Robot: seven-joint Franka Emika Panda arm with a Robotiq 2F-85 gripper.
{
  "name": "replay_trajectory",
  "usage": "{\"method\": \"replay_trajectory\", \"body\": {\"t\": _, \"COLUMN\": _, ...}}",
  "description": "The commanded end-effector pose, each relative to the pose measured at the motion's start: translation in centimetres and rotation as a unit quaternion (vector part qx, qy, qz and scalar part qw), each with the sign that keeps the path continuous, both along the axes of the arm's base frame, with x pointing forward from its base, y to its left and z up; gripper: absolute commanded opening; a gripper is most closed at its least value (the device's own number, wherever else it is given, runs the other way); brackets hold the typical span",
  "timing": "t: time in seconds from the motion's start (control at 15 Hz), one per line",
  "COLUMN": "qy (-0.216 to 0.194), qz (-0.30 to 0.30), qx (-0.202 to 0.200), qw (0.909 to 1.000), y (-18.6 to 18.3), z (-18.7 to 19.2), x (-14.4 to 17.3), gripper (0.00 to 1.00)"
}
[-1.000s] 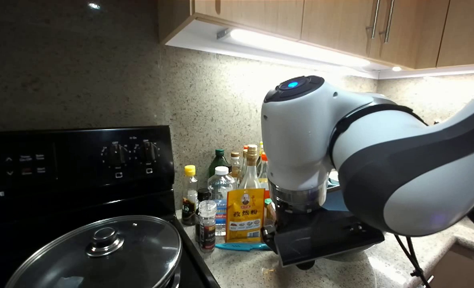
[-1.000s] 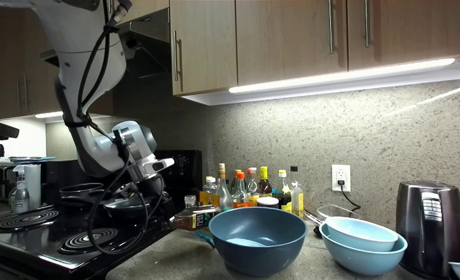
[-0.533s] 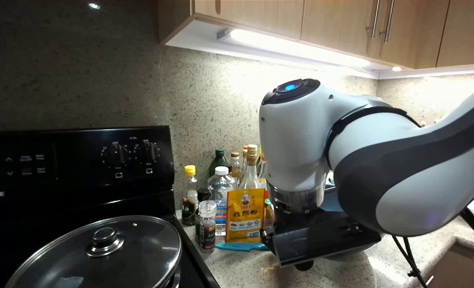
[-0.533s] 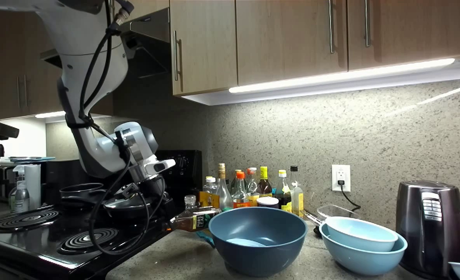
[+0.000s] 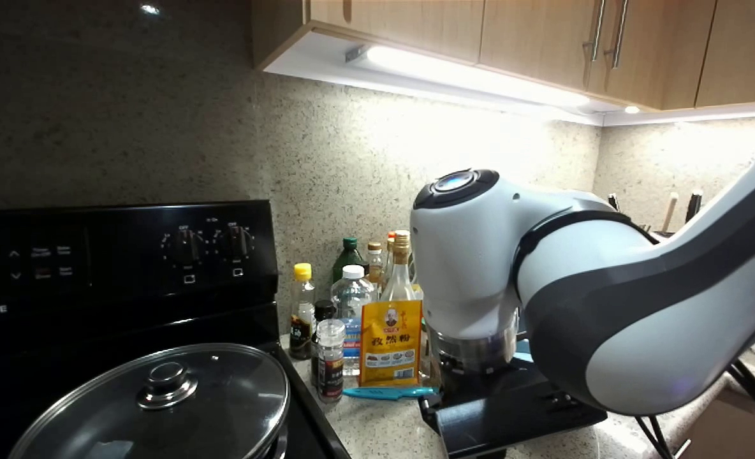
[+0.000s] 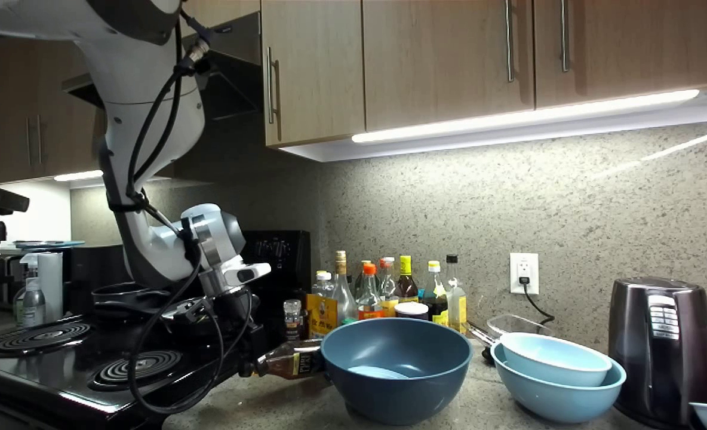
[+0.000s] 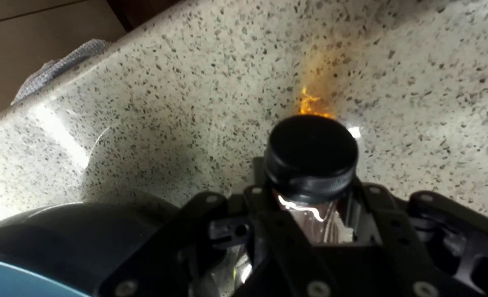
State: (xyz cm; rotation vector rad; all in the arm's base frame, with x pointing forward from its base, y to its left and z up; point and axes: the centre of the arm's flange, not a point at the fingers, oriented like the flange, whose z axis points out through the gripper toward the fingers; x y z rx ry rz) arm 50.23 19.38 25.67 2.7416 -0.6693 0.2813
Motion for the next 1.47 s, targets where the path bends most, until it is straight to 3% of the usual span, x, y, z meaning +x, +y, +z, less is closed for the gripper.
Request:
{"method": "replay_trajectory", "body": {"t": 0.0, "qy": 0.004, "qz": 0.005, "qx": 0.015, "qw": 0.9999, "y": -0.41, "z": 0.14, "x": -0.57, "gripper": 0.15}}
{"method": "replay_trajectory", "body": {"t": 0.07, "qy": 0.004, "qz": 0.003, "qx": 0.012, "qw": 0.9999, "y": -0.40, "z": -0.01, "x": -0.62, "gripper": 0.64}}
{"method": "replay_trajectory", "body": {"t": 0.13, "qy": 0.006, "qz": 0.003, "qx": 0.008, "qw": 0.9999, "y": -0.43, "z": -0.07, "x": -0.66, "gripper": 0.66}}
{"method": "replay_trajectory", "body": {"t": 0.4, "qy": -0.005, "qz": 0.006, "qx": -0.012, "qw": 0.9999, "y": -0.27, "z": 0.48, "x": -0.66, "gripper": 0.90}}
{"method": "replay_trajectory", "body": {"t": 0.47, "qy": 0.001, "qz": -0.001, "qx": 0.000, "qw": 1.0000, "y": -0.22, "z": -0.43, "x": -0.03, "gripper": 0.72}}
{"method": "replay_trajectory", "body": {"t": 0.67, "qy": -0.001, "qz": 0.002, "qx": -0.003, "qw": 1.0000, "y": -0.08, "z": -0.18, "x": -0.05, "gripper": 0.89}}
{"method": "replay_trajectory", "body": {"t": 1.4, "qy": -0.001, "qz": 0.001, "qx": -0.003, "qw": 1.0000, "y": -0.15, "z": -0.17, "x": -0.03, "gripper": 0.90}}
